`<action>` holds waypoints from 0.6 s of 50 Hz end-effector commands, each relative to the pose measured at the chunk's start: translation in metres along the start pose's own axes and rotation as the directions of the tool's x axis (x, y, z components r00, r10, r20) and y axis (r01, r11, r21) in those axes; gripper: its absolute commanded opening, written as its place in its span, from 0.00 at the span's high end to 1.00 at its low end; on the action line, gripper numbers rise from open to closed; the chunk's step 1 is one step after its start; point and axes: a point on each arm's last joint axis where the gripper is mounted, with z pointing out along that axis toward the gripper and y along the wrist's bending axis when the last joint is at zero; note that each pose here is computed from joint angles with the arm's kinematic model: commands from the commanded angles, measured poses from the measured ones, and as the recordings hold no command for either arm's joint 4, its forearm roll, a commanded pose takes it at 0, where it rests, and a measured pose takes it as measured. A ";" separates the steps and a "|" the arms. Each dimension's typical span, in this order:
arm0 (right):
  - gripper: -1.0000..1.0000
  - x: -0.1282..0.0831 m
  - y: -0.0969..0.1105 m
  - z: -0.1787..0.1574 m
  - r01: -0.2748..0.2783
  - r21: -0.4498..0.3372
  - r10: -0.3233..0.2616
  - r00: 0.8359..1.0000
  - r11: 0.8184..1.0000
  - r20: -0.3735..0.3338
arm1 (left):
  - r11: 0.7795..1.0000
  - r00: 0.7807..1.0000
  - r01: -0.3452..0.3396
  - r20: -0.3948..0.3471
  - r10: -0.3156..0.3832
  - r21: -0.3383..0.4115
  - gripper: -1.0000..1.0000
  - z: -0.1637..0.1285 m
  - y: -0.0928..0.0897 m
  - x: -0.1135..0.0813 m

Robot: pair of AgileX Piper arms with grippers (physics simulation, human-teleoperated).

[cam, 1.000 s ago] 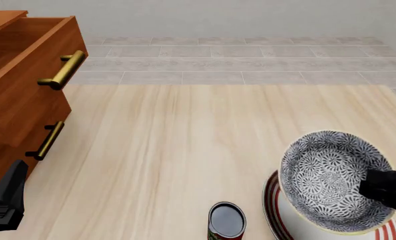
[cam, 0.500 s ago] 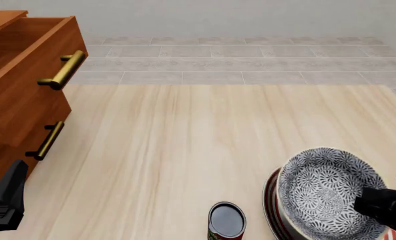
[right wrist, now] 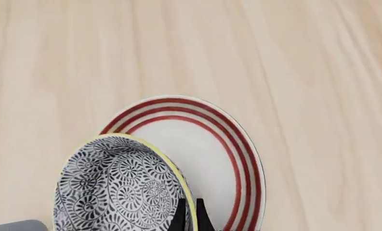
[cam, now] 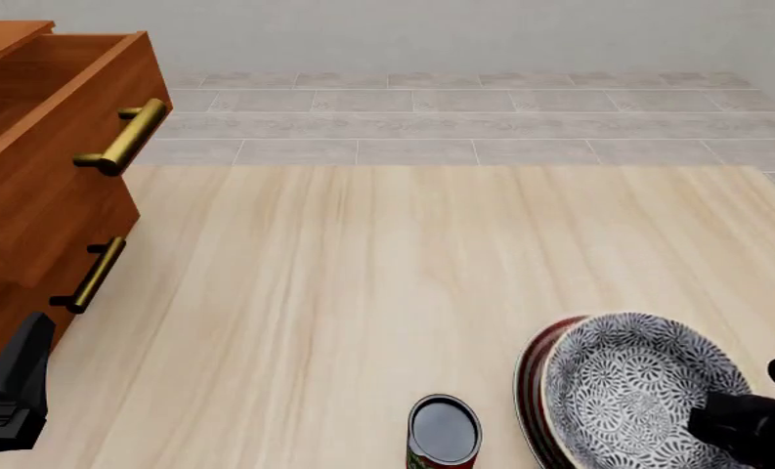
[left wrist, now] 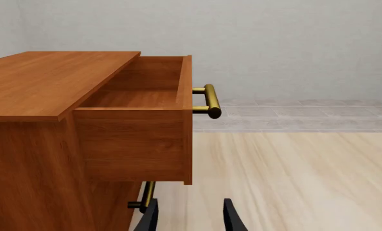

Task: Put the bowl on the plate.

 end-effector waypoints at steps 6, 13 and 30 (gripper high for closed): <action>1.00 0.013 -0.003 0.006 -0.032 0.010 0.032 0.999 0.999 -0.012 | 1.000 1.000 0.000 0.000 0.000 0.000 0.00 0.000 0.000 0.000; 1.00 0.014 -0.004 0.007 -0.030 0.018 0.031 0.999 0.999 -0.015 | 1.000 1.000 0.000 0.000 0.000 0.000 0.00 0.000 0.000 0.000; 1.00 0.017 -0.004 0.008 -0.035 0.022 0.036 0.999 0.999 -0.014 | 1.000 1.000 0.000 0.000 0.000 0.000 0.00 0.000 0.000 0.000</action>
